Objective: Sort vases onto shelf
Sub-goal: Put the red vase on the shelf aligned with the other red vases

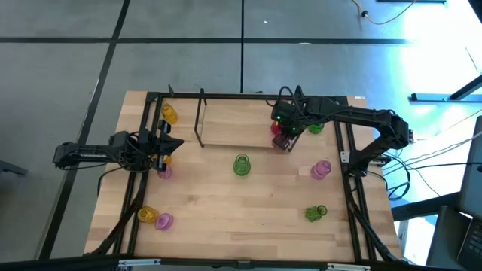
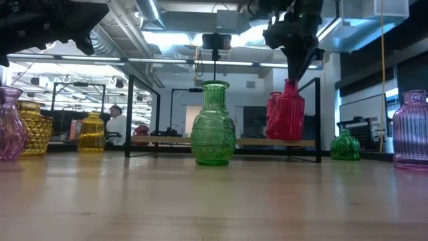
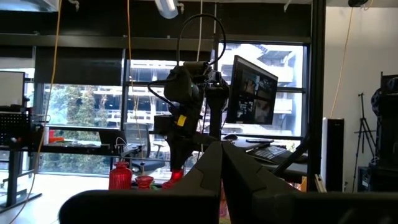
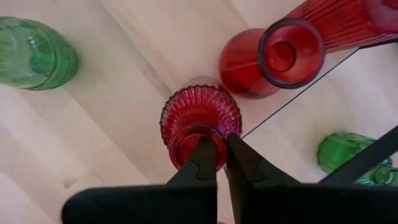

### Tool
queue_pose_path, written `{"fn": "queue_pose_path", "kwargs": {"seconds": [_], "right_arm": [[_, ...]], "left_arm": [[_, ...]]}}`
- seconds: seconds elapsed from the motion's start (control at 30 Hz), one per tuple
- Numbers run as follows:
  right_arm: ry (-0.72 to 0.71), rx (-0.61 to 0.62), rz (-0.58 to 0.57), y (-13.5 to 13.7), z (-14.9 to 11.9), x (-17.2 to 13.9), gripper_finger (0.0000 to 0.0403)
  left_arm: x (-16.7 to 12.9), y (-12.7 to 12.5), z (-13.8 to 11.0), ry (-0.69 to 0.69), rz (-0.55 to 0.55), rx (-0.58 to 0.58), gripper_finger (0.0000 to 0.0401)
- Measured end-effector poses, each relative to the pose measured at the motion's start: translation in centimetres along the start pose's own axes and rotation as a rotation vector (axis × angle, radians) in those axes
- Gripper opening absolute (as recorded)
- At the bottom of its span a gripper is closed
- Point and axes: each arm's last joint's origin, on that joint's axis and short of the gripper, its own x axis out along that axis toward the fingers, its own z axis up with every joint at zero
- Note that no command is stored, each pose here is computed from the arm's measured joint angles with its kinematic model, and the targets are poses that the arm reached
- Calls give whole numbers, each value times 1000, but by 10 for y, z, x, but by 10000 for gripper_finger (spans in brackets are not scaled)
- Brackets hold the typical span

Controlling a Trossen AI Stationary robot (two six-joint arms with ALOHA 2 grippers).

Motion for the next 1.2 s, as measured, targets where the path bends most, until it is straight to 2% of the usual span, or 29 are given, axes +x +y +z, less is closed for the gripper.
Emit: {"fn": "queue_pose_path", "kwargs": {"seconds": [0.6,1.2], "right_arm": [[-40,0,-66,-1,2,1,0],[22,-12,-48,-3,-2,-7,0]], "left_arm": [[0,0,0,0,-16,0,1],[0,-1,0,1,-20,0,1]]}}
